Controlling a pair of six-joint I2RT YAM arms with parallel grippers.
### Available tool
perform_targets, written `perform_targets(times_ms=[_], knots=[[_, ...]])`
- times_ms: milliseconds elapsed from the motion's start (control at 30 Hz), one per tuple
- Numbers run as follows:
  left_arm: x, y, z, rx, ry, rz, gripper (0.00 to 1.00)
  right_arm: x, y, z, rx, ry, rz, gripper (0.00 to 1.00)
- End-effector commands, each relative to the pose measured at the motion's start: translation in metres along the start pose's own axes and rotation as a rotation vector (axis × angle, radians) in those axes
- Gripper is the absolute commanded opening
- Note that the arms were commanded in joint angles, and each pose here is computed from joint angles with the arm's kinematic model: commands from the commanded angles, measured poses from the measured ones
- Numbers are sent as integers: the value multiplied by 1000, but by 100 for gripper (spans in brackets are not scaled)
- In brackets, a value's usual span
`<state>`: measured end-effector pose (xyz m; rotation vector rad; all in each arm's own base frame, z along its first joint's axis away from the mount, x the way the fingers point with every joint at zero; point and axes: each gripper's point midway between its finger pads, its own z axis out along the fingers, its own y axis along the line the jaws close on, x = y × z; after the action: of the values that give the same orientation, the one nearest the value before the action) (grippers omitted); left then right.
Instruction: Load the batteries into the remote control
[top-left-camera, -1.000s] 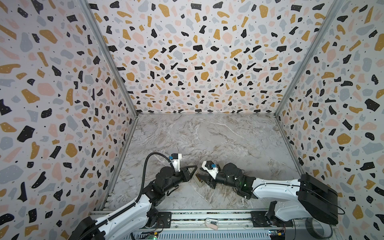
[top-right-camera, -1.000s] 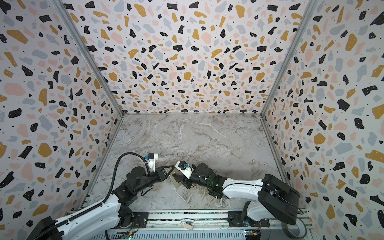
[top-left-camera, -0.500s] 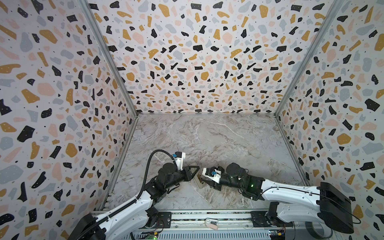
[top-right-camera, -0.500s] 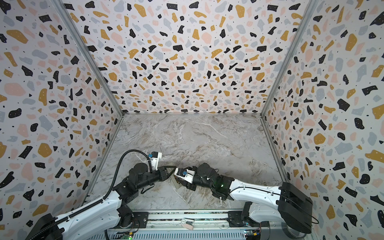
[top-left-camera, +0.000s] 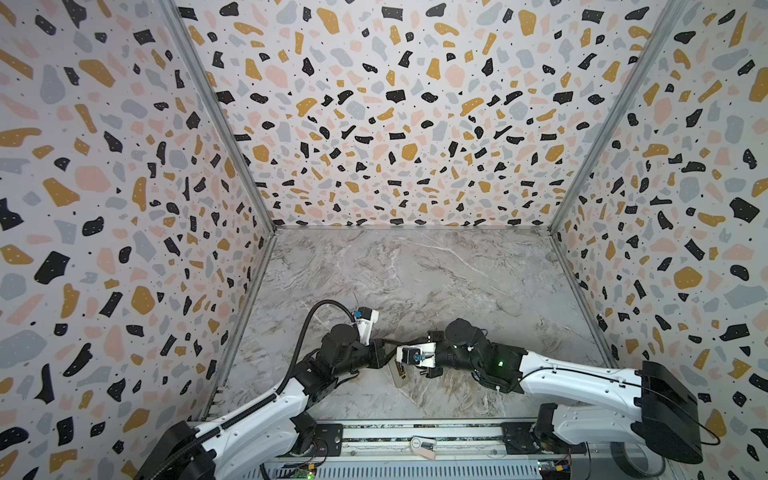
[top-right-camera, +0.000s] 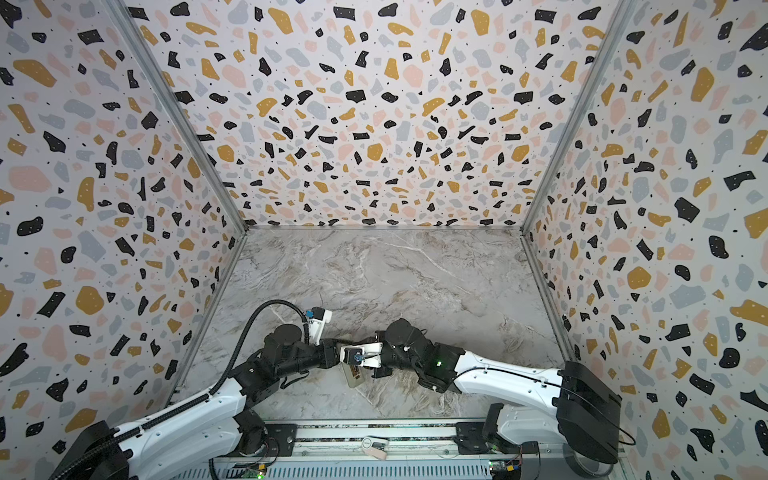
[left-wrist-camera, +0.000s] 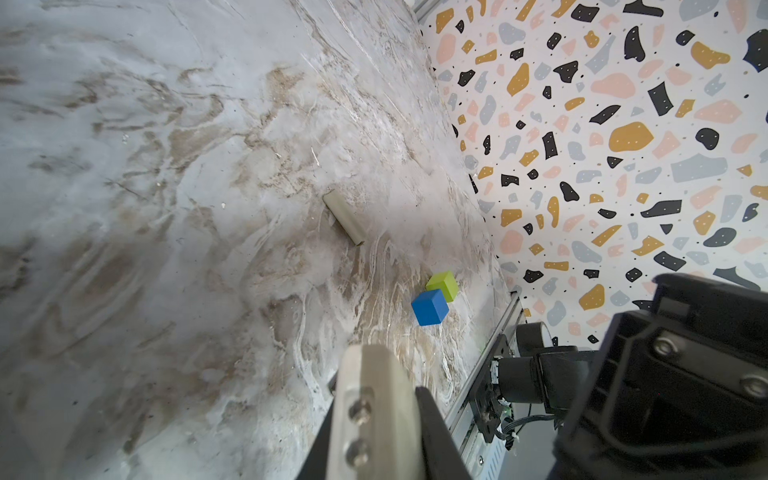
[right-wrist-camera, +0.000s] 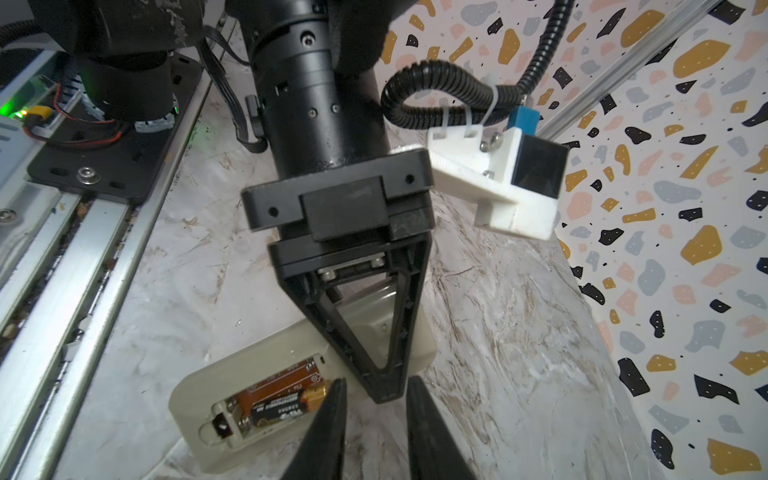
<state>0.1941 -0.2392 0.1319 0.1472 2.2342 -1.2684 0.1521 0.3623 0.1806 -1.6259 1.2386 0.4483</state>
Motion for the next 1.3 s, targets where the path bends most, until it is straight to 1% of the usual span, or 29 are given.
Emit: perform_targets(times_ms=[0,100,167,433,633,1267], knots=[[-16,-26,-3,71,-22,57,0,-7,1,0,-22,-8,-34,25],[-17,-28,-3,77,-21,66,0,-3,3,2,-33,5,-35,23],[-12,-24,-2,61,-2,62,0,0,6,4,-43,16,-36,23],[-9,-21,-1,50,14,64,0,3,11,4,-61,15,-34,23],[-9,-20,-2,46,14,69,0,6,17,7,-89,25,-29,20],[-11,-21,-3,43,9,75,0,16,24,14,-118,63,-27,15]])
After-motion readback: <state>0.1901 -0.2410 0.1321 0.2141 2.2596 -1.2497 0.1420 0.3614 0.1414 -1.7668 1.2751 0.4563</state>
